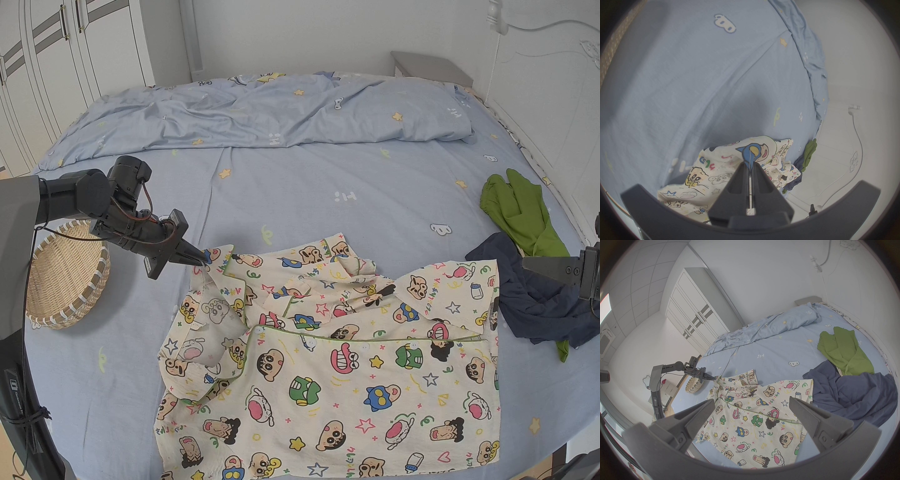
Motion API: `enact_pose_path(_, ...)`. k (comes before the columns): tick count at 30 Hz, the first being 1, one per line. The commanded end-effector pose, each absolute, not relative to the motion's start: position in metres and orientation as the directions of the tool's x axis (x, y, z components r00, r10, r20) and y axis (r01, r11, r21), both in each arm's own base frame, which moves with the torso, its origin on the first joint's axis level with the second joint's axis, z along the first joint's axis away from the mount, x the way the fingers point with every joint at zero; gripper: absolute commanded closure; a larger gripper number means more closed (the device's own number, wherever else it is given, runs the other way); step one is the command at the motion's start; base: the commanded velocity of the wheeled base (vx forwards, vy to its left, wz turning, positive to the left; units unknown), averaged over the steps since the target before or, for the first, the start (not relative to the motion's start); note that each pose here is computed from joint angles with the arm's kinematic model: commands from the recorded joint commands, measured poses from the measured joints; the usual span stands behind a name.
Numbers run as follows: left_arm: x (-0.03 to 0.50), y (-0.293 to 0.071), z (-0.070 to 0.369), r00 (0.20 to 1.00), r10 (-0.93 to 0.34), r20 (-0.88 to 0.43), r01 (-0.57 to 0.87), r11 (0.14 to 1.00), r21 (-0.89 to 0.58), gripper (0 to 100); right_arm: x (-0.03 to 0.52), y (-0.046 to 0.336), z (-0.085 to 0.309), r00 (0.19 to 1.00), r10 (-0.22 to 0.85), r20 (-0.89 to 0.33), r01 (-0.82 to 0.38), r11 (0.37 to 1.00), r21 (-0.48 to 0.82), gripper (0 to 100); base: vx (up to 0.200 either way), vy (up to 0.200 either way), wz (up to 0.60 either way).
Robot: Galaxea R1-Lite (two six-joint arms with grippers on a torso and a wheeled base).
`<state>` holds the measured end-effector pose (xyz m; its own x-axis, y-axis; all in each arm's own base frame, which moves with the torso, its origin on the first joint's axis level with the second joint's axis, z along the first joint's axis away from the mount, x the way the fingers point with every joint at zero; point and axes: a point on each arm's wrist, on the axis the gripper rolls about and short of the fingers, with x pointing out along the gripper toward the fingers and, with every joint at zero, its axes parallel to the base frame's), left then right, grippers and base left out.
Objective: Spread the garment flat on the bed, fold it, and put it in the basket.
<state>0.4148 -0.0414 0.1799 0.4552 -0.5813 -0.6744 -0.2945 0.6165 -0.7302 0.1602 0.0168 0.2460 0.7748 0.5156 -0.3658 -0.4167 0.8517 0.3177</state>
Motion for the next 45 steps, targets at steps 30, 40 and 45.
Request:
enact_pose_path(30,0.387,-0.027,0.211,0.334,-0.572,-0.749,-0.240,0.717,-0.654,0,0.160,0.017,0.246,0.774,0.516,-0.367,-0.417,0.851,0.319,0,0.000,0.000,0.00)
enact_pose_path(40,0.368,-0.034,0.241,0.374,-0.575,-0.728,-0.184,0.723,-0.666,0,0.160,0.017,0.246,0.774,0.516,-0.367,-0.417,0.851,0.319,0,0.000,0.000,0.00)
enact_pose_path(45,0.355,-0.039,0.259,0.408,-0.581,-0.705,-0.151,0.718,-0.679,0,0.160,0.017,0.246,0.774,0.516,-0.366,-0.417,0.851,0.318,0,0.000,0.000,0.00)
